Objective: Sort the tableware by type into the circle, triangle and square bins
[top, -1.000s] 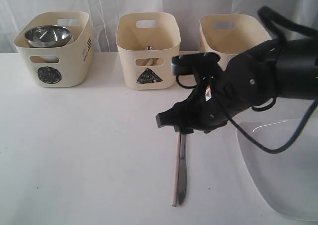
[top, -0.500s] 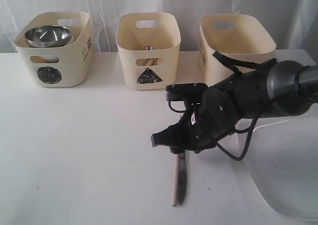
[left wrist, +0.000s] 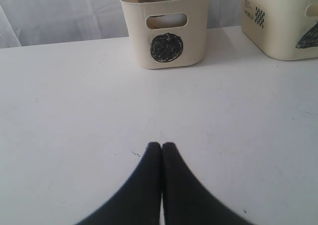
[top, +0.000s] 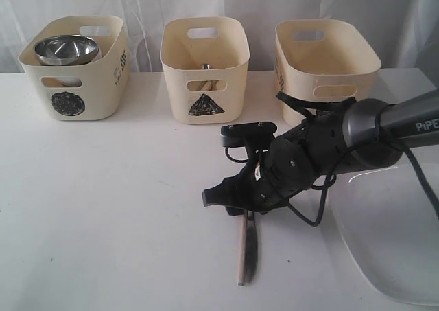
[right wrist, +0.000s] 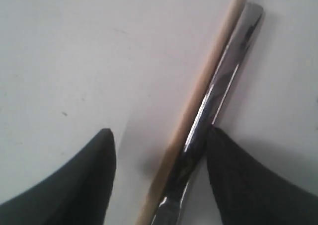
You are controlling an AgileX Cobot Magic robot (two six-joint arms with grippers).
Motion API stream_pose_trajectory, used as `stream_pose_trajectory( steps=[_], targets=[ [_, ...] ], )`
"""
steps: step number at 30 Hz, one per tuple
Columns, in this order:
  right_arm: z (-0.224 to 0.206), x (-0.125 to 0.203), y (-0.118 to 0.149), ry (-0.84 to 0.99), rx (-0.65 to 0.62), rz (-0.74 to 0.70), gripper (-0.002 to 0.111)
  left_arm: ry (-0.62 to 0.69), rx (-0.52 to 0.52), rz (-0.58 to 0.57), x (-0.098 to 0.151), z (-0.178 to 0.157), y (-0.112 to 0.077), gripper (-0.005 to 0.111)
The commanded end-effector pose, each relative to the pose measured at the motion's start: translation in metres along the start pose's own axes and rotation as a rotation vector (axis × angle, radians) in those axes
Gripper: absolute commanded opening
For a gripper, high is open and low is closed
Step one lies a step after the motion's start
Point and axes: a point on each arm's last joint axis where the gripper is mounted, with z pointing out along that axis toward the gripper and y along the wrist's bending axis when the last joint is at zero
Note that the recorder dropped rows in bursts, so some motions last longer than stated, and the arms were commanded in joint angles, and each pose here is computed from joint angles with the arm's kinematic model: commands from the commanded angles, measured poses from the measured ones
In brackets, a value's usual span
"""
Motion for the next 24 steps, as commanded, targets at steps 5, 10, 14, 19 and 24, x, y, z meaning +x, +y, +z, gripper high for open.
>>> stream_pose_trajectory(
  steps=[5,10,14,19,24],
  targets=[
    [0.013,0.012,-0.002,0.079,0.027,0.005,0.013,-0.002,0.006,-0.007,0.001,0.000,0.000,0.000],
    [0.007,0.008,-0.001,0.047,0.015,0.018,0.000,-0.002,0.006,-0.007,0.001,0.000,0.000,0.000],
    [-0.008,0.000,0.002,-0.002,-0.004,0.024,0.000,-0.002,0.006,-0.007,0.001,0.000,0.000,0.000],
    [-0.031,-0.010,0.005,-0.070,-0.026,0.007,0.000,-0.002,0.006,-0.007,0.001,0.000,0.000,0.000],
    [-0.049,-0.016,0.007,-0.121,-0.039,-0.034,0.000,-0.002,0.006,-0.007,0.001,0.000,0.000,0.000]
  ],
)
